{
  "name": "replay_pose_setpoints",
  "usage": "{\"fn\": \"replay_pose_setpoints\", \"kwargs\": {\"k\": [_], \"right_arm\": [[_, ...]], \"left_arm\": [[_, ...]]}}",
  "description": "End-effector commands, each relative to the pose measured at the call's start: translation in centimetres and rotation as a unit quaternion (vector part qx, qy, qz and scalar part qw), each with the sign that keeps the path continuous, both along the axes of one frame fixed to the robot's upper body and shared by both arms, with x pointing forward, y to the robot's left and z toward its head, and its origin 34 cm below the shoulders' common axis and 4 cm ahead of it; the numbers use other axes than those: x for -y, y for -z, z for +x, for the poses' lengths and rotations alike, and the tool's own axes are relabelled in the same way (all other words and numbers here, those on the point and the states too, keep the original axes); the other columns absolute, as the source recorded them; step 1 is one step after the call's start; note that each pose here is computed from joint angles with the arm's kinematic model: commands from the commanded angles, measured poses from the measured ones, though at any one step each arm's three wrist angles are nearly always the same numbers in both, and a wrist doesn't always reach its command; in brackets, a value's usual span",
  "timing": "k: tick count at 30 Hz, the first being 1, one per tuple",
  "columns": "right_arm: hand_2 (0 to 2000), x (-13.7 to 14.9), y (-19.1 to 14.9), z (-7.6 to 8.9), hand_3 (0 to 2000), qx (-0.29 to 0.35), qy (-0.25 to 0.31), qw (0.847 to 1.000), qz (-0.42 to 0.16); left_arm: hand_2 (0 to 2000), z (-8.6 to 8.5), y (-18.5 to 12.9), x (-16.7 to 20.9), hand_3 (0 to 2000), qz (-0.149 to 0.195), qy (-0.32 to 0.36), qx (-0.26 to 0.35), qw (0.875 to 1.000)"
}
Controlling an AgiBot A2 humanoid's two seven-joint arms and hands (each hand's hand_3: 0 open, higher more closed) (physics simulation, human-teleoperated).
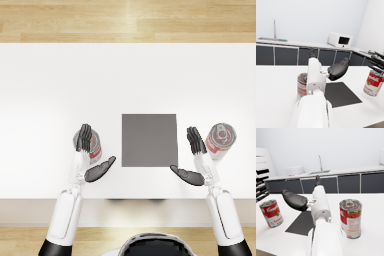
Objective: Pick up the red can on the left and place it in the middle, then pick up the red can on the right and place it on top of the can in the middle
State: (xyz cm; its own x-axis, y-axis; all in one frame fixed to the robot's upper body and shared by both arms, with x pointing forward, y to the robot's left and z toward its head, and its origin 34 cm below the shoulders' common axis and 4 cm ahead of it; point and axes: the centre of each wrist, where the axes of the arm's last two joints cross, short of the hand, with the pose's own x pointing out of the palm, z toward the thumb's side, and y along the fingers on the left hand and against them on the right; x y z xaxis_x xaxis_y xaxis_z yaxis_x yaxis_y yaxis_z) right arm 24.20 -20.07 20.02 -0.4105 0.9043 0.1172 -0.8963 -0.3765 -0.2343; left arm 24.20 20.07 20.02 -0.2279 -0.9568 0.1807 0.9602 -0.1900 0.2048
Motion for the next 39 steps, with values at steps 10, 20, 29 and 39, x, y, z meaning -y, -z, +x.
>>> {"fn": "replay_pose_setpoints", "kwargs": {"k": [10, 20, 29, 39], "right_arm": [[0, 0.0, 0.0, 0.0, 0, 0.0, 0.0, 1.0, 0.0], [0, 0.0, -1.9, 0.2, 0, 0.062, 0.045, 0.996, 0.044], [0, 5.3, -4.1, 0.4, 0, 0.152, 0.221, 0.961, -0.066], [0, 8.6, 1.0, 1.3, 0, 0.051, 0.285, 0.953, -0.091]], "left_arm": [[0, 0.0, 0.0, 0.0, 0, 0.0, 0.0, 0.0, 1.0], [0, 0.5, -1.8, -0.6, 0, -0.018, 0.009, 0.079, 0.997], [0, 1.3, -1.5, -4.3, 0, 0.116, -0.107, 0.111, 0.981], [0, 2.3, 3.8, -4.4, 0, 0.145, -0.109, 0.014, 0.983]]}}
